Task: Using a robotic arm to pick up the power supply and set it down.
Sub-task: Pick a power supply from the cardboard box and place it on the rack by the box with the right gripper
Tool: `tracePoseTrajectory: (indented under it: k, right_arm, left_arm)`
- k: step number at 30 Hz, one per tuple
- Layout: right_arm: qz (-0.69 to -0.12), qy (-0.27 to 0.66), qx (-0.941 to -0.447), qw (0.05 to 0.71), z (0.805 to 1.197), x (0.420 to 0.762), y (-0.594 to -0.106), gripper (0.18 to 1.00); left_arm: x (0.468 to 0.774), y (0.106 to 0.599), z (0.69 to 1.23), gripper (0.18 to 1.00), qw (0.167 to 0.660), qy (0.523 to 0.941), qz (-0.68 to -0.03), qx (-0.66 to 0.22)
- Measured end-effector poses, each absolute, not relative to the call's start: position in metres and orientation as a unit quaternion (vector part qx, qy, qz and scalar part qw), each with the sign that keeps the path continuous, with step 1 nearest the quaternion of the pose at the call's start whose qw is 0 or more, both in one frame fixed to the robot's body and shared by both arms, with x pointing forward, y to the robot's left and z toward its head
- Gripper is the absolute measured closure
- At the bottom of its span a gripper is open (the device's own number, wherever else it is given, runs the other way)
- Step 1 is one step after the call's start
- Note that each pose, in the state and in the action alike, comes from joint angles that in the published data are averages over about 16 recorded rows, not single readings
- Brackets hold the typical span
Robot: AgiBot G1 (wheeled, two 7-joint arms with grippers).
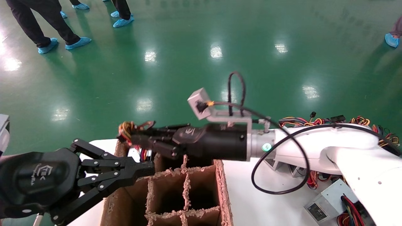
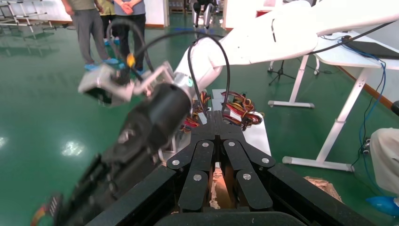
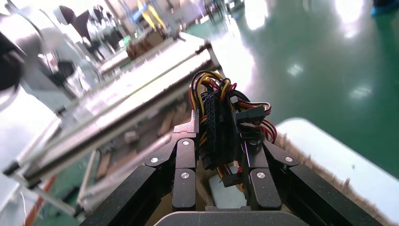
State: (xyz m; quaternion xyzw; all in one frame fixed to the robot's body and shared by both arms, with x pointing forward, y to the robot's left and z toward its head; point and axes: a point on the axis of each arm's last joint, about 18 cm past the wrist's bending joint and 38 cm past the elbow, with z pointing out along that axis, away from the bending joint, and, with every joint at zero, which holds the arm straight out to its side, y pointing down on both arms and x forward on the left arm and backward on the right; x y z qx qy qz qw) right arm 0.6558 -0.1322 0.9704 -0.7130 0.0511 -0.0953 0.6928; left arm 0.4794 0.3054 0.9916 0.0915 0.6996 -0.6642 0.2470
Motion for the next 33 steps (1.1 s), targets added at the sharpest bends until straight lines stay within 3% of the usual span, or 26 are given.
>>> tracePoseTrajectory:
  k: [16,33]
  right_arm:
    - [-0.092,0.021,-0.641,0.762,1.032,0.633,-0.164,0.871]
    - [-0.164,0.005,-0.588,0.792,1.090,0.604,-0.217,0.872]
  left_arm:
    - [0.479,0.305,0.992,0.993,0.247,0.700,-0.664,0.091]
    - [0.479,0.305,0.992,0.993,0.247,0.700,-0.664,0.091]
